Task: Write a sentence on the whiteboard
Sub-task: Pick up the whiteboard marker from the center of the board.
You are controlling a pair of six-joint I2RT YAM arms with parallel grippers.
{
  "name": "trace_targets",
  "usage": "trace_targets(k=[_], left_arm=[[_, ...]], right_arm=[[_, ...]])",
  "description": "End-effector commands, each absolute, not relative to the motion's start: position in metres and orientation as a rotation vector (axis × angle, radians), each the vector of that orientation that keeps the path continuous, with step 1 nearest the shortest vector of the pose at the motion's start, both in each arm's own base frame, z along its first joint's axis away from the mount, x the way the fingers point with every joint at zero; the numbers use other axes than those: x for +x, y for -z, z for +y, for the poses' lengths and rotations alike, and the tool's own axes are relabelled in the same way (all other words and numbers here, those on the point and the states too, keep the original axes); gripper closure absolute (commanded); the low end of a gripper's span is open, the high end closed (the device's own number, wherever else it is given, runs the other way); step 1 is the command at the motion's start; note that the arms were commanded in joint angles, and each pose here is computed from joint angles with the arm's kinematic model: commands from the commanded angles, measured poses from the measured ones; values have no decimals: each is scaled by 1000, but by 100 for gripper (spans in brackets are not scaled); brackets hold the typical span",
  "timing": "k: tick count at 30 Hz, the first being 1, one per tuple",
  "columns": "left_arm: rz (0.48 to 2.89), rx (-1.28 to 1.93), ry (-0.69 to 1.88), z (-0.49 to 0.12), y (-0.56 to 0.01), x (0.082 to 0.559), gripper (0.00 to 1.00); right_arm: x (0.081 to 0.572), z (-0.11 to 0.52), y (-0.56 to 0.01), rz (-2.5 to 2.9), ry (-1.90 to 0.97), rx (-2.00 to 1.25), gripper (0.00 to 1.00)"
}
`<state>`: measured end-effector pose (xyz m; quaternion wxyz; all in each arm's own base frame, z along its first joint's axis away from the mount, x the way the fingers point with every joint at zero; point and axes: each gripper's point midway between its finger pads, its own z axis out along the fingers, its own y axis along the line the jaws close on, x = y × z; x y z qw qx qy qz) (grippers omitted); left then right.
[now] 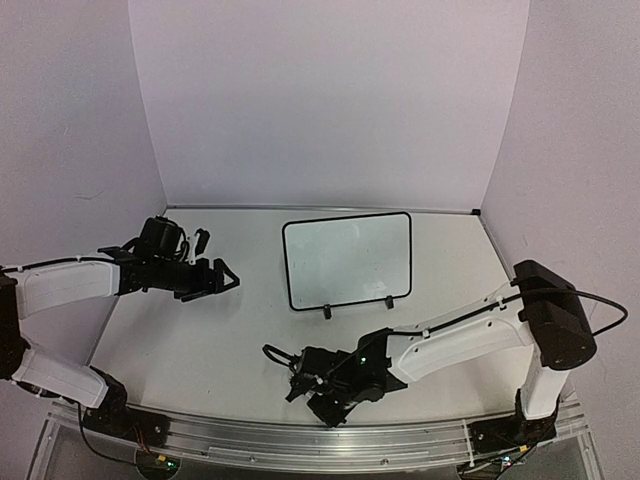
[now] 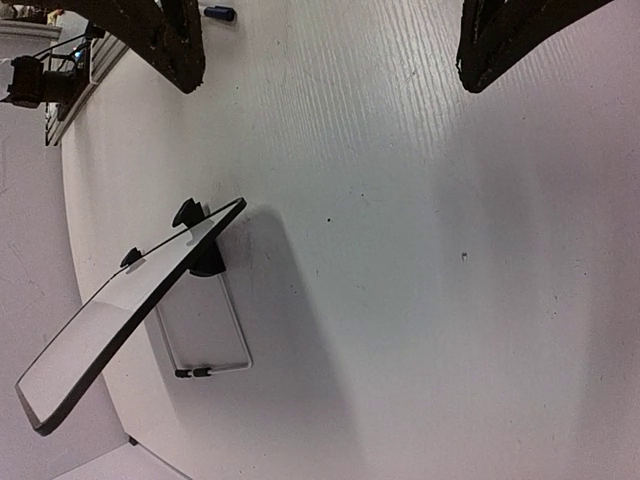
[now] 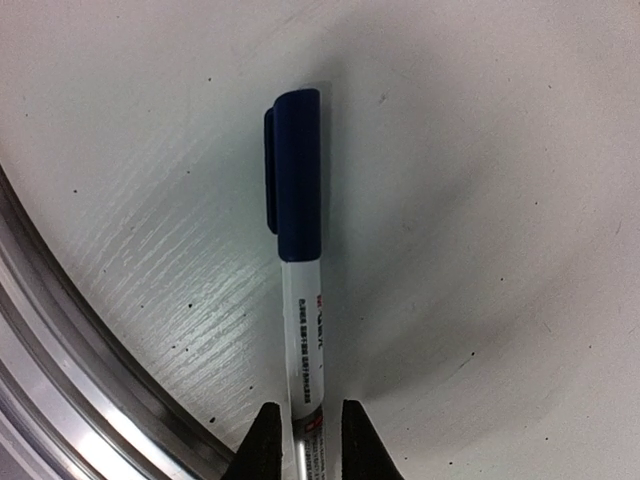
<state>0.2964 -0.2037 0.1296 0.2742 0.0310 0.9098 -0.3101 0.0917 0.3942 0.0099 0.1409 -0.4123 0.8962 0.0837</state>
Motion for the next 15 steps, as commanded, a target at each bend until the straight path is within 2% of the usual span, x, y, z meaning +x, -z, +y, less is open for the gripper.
trace_targets(k=[1, 7, 15], left_arm=[[2440, 120, 833, -207, -128, 295, 13], [2450, 133, 824, -208, -124, 293, 12], [2452, 240, 871, -227, -126, 283, 12]], right_arm=[[95, 398, -9, 2586, -207, -1160, 84], [104, 393, -14, 2568, -174, -1090, 100], [127, 383, -55, 2437, -159, -971, 100]])
